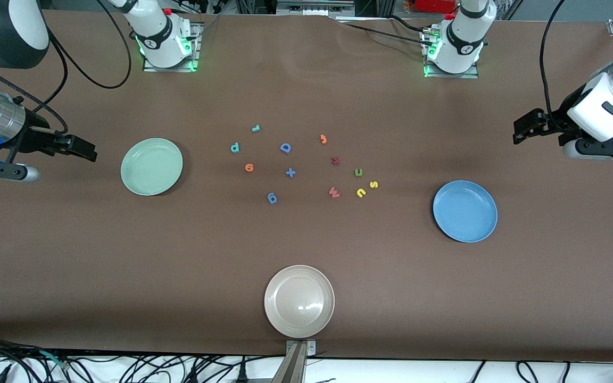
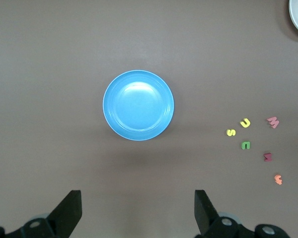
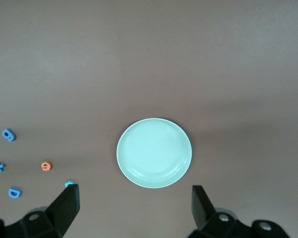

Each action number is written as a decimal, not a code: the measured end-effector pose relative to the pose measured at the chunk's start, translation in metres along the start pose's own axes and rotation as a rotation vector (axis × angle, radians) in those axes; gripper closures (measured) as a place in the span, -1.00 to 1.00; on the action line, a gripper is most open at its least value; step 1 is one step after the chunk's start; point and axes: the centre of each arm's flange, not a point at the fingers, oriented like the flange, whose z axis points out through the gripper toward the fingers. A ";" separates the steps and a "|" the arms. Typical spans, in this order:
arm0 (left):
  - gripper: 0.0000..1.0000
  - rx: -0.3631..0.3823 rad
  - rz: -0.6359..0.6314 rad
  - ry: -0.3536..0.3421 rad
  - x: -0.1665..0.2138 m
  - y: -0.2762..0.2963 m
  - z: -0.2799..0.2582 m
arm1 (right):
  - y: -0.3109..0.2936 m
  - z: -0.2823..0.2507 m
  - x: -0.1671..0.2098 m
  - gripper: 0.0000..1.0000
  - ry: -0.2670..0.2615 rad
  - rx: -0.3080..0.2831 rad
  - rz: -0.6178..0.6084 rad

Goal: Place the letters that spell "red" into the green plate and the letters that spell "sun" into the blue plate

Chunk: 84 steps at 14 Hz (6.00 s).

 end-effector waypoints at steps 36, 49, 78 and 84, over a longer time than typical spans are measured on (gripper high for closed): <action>-1.00 -0.074 -0.052 0.010 -0.011 0.228 0.399 | -0.105 0.056 -0.007 -1.00 -0.078 -0.026 0.057; -0.70 -0.058 -0.061 0.003 -0.017 0.233 0.432 | -0.233 0.234 -0.082 -1.00 -0.097 0.006 0.271; -0.52 0.087 0.205 -0.082 0.094 0.031 0.341 | -0.216 0.382 -0.161 0.09 -0.113 0.064 -0.163; -1.00 0.014 0.132 -0.078 0.085 0.090 0.340 | -0.217 0.382 -0.161 0.17 -0.113 0.063 -0.155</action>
